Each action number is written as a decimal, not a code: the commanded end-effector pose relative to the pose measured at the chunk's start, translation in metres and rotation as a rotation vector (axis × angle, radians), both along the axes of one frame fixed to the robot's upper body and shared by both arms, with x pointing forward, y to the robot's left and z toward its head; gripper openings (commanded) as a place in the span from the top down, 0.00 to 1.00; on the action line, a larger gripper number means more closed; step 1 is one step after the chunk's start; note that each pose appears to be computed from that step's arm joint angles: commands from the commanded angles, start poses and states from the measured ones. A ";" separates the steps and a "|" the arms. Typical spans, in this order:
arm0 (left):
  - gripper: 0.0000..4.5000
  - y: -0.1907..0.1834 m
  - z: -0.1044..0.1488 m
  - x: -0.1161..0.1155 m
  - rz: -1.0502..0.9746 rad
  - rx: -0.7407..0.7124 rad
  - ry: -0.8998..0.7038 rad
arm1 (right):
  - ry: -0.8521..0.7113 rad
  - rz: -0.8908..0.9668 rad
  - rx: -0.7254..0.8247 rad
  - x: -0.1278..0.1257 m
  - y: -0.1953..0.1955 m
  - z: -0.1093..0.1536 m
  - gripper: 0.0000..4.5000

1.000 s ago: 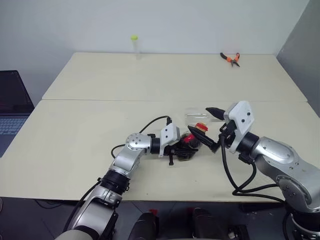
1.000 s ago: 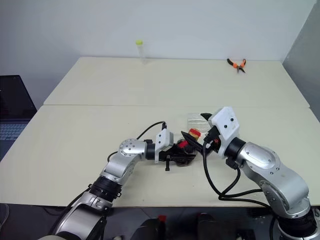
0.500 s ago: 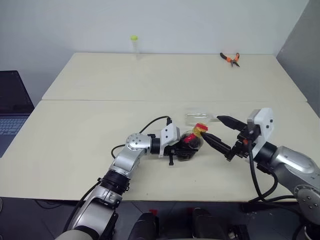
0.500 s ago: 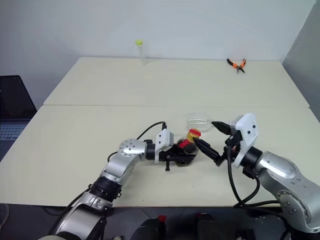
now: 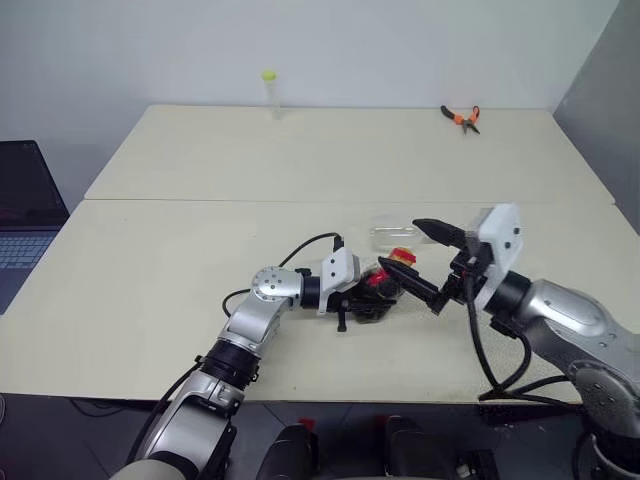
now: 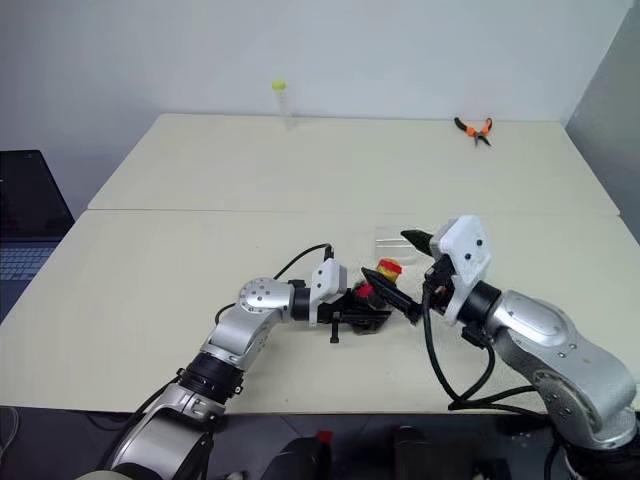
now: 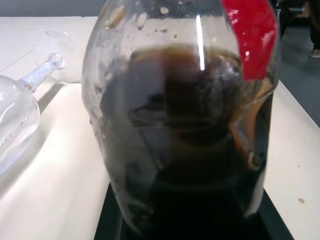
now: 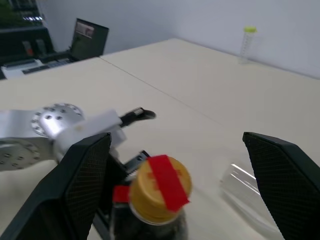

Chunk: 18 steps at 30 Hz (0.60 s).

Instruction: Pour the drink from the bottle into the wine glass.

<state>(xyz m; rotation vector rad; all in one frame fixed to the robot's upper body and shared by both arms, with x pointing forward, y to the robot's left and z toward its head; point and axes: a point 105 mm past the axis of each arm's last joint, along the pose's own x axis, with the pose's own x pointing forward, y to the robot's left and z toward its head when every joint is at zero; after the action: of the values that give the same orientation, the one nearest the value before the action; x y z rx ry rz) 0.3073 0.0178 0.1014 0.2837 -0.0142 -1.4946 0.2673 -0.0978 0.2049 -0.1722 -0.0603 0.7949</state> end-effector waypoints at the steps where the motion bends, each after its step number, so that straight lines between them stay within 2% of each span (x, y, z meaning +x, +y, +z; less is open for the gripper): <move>1: 0.80 -0.003 0.012 0.000 -0.012 -0.023 -0.048 | -0.060 -0.027 -0.001 0.003 -0.004 0.009 0.00; 5: 0.80 -0.003 0.012 0.000 -0.009 -0.023 -0.048 | -0.044 -0.054 0.018 0.003 -0.016 0.007 0.00; 11: 0.80 -0.003 0.011 -0.001 -0.011 -0.023 -0.046 | 0.034 0.010 0.095 -0.015 -0.021 0.003 0.00; 18: 0.80 -0.003 0.011 -0.001 -0.016 -0.022 -0.045 | 0.110 0.022 0.072 -0.025 -0.030 -0.009 0.00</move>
<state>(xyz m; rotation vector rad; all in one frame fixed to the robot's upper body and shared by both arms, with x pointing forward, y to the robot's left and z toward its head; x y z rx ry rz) 0.3073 0.0180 0.1012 0.2846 -0.0129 -1.4944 0.2501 -0.1293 0.1845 -0.0380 0.0547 0.7926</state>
